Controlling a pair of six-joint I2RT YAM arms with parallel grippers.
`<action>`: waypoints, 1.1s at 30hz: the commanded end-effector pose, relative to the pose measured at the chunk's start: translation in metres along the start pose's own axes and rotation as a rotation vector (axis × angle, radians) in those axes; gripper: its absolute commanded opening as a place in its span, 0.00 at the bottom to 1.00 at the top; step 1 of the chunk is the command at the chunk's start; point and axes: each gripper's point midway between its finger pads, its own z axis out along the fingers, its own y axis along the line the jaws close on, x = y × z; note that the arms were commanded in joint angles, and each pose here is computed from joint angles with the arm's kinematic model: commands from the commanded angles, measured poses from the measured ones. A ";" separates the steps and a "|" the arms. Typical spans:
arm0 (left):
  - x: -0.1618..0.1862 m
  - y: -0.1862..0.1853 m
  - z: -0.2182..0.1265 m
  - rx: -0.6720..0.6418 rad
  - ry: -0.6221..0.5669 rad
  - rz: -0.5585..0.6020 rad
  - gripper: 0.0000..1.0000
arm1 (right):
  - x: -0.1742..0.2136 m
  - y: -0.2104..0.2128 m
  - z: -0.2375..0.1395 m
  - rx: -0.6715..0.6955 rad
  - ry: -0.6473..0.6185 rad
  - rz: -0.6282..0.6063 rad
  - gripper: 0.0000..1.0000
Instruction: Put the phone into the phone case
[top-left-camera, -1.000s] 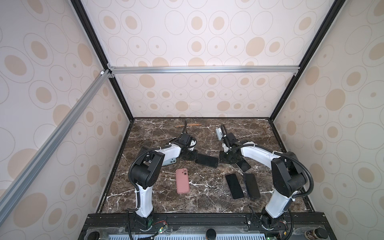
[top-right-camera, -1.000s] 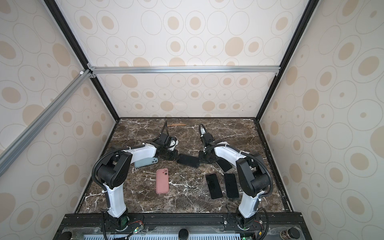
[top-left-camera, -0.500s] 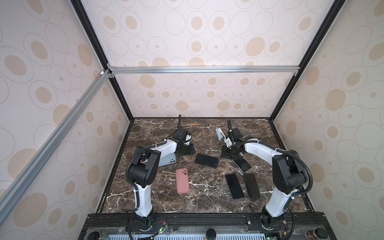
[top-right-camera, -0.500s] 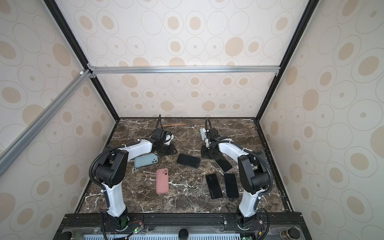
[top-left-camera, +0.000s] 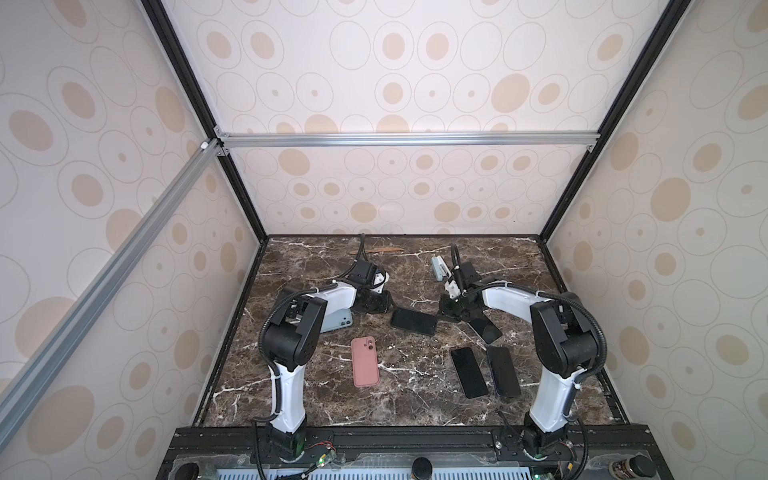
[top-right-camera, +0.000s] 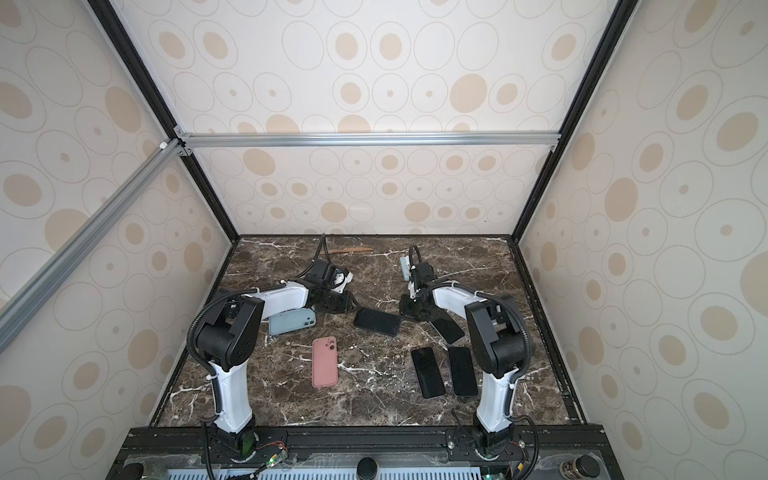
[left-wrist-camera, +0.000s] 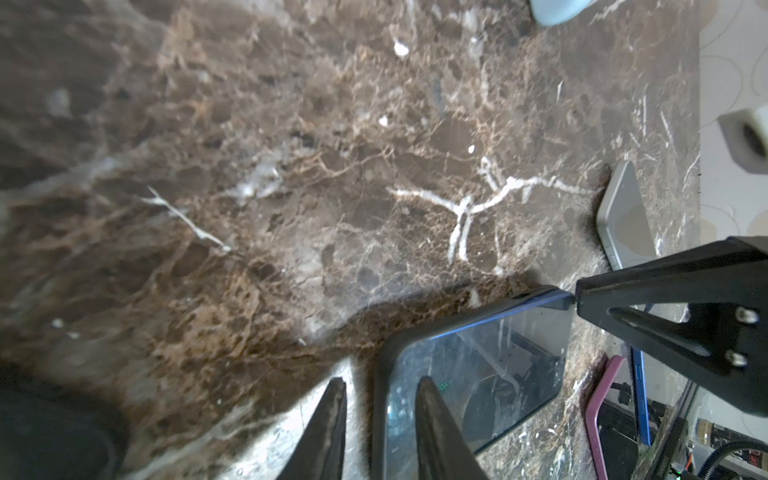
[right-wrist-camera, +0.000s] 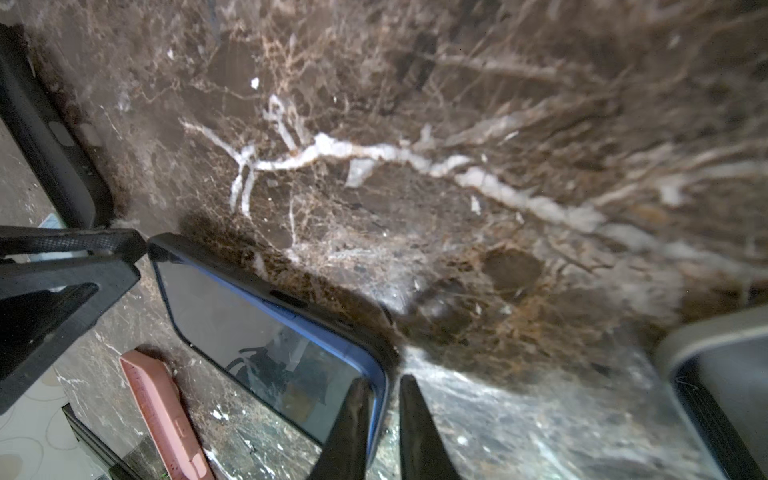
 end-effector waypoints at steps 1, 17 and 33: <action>0.009 -0.001 0.006 0.006 0.026 0.013 0.28 | 0.014 -0.009 0.010 0.015 0.046 0.021 0.16; 0.036 -0.004 0.021 0.003 0.101 0.001 0.25 | 0.040 -0.039 0.031 0.125 0.170 0.040 0.10; 0.037 -0.002 0.020 -0.017 0.094 0.015 0.24 | 0.068 -0.073 0.063 0.322 0.272 -0.038 0.08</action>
